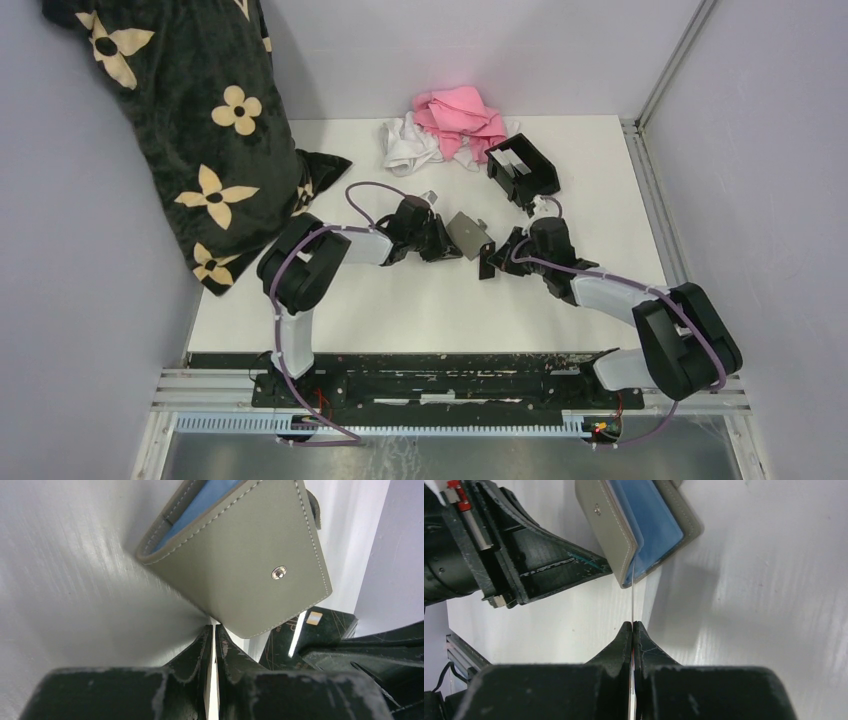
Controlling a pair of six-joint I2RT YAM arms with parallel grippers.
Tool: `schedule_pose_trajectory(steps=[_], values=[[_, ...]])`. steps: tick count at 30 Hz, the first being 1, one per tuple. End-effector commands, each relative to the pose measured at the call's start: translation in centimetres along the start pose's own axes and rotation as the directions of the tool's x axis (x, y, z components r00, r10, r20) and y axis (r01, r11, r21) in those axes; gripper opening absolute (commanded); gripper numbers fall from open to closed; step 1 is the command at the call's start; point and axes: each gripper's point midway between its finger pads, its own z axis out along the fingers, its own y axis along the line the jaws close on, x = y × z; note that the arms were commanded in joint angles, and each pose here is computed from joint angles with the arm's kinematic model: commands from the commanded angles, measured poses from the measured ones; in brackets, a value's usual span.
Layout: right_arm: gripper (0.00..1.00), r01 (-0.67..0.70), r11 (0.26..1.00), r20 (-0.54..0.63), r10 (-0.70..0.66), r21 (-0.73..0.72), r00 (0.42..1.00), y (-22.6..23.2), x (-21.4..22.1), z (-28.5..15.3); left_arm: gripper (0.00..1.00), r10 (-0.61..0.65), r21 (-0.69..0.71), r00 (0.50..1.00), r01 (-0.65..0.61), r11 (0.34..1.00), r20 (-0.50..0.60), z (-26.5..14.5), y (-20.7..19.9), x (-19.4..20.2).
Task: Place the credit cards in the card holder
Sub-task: Open the card holder at the center of the board.
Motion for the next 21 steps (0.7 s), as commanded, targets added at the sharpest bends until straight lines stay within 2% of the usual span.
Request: schedule_pose_trajectory(steps=[1, 8, 18, 21], values=[[0.01, 0.101, 0.991, 0.002, -0.101, -0.087, 0.995, 2.8, -2.1, 0.1, 0.14, 0.005, -0.216, 1.000, -0.010, 0.976, -0.025, 0.1, 6.1, 1.1], [0.01, 0.146, 0.983, -0.020, -0.149, -0.113, 0.989, 3.6, -2.7, 0.5, 0.15, -0.023, -0.283, 1.000, 0.021, 0.959, -0.002, -0.5, 8.2, 1.0], [0.01, 0.186, 0.968, -0.074, -0.201, -0.167, 0.977, 5.5, -2.9, 2.6, 0.16, -0.056, -0.308, 0.998, 0.060, 0.949, 0.022, -1.5, 10.1, 0.7], [0.01, 0.215, 0.967, -0.046, -0.223, -0.140, 0.974, 5.9, -4.0, 2.0, 0.16, -0.064, -0.308, 0.997, 0.076, 0.948, 0.048, -2.3, 10.4, 0.5]])
